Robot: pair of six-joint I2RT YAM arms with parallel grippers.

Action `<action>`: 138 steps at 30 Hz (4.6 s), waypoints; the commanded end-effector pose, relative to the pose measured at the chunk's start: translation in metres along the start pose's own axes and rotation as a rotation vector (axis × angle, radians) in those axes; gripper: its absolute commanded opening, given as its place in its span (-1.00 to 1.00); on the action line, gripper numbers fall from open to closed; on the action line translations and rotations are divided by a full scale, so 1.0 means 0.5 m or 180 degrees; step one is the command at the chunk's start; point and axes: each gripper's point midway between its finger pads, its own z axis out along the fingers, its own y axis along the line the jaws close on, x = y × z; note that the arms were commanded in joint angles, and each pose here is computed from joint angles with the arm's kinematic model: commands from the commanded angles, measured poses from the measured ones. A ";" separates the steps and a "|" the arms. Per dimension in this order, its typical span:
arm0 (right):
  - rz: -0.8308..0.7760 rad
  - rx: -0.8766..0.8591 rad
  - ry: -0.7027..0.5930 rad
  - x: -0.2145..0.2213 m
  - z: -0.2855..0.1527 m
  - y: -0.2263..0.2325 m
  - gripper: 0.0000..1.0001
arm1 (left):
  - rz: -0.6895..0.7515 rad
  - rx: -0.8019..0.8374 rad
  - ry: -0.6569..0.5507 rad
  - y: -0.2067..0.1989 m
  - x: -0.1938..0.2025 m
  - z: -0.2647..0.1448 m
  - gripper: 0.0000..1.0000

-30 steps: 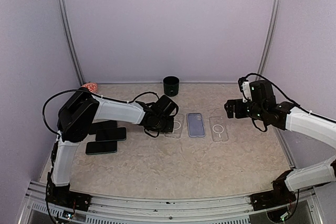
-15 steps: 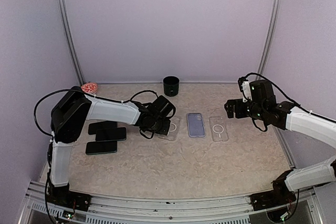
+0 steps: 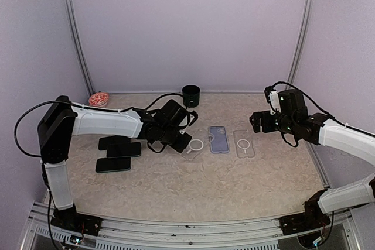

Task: Put the phone into the phone case
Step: Pick up the phone case from the center of the board, then place the phone case at the center of the board, then adjust the phone at the center of the board.

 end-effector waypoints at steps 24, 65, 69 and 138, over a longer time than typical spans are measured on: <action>-0.0048 -0.0092 -0.0080 -0.022 -0.015 0.014 0.99 | 0.2340 0.1478 -0.0591 -0.238 0.009 -0.083 -1.00; -0.0080 -0.0263 -0.0113 -0.021 -0.027 0.030 0.99 | 0.2446 0.0877 -0.0627 -0.202 -0.029 -0.014 -0.28; -0.0104 -0.0562 -0.0124 -0.025 -0.028 0.063 0.99 | 0.2138 0.0653 -0.0976 -0.156 -0.083 -0.077 0.00; 0.0639 -0.2989 0.1352 0.030 0.212 0.789 0.99 | -0.3361 -0.1628 -0.0494 0.507 0.337 -0.272 0.98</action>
